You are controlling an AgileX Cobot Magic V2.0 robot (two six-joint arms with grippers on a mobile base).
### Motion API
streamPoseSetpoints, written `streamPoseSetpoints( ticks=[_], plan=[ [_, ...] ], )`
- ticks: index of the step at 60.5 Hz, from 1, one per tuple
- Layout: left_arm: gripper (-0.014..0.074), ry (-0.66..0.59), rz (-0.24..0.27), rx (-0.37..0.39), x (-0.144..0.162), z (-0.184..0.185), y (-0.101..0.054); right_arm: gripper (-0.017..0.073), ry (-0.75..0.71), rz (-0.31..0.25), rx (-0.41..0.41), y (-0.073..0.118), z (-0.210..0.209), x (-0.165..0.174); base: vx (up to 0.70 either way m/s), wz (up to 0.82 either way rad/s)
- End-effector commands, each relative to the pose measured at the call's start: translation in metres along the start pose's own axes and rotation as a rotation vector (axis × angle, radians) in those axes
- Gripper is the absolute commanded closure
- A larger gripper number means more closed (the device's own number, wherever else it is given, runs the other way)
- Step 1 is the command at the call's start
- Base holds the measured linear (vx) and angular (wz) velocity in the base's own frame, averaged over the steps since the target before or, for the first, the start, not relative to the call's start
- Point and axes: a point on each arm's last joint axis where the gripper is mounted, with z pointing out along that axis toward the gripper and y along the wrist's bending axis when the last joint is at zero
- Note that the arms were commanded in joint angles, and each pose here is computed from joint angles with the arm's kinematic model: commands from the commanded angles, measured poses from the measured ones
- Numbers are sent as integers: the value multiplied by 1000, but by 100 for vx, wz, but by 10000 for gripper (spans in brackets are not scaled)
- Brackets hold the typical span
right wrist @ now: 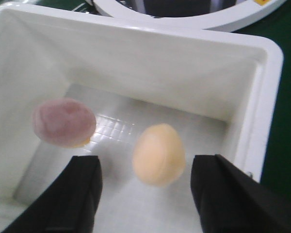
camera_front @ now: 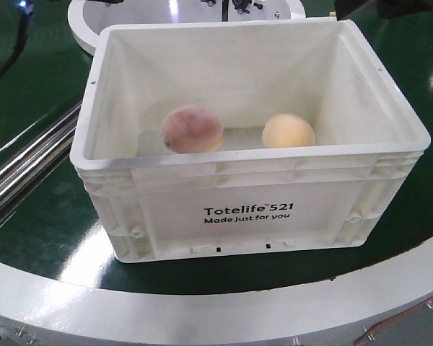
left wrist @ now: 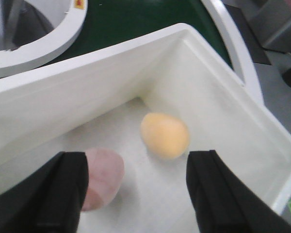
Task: Place moving items into box and shelve
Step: 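Move both grippers to the tote's side rims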
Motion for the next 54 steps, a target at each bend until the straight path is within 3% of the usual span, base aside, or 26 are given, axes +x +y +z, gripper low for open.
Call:
streamPoseSetpoints(
  ticks=[1, 5, 12, 31, 38, 54],
  plan=[
    [50, -106, -52, -89, -10, -22, -5, 85, -109, 35, 90, -2, -20, -7, 0, 0],
    [50, -87, -56, -177, -8, -23, 3, 85, -92, 70, 163, -9, -20, -6, 0, 0],
    [50, -89, -62, -258, -8, -24, 11, 85, -53, 69, 215, -17, -10, -5, 0, 0],
    [50, 36, -122, -259, 0, 1, 23, 85, 138, 114, 215, -34, 45, -1, 0, 0],
    [50, 68, -147, -239, 2, 14, 28, 85, 130, 99, 246, -38, 50, -2, 0, 0],
    [50, 68, -152, -250, 1, 27, 37, 85, 92, 65, 306, -43, 45, -8, 0, 0]
  ],
)
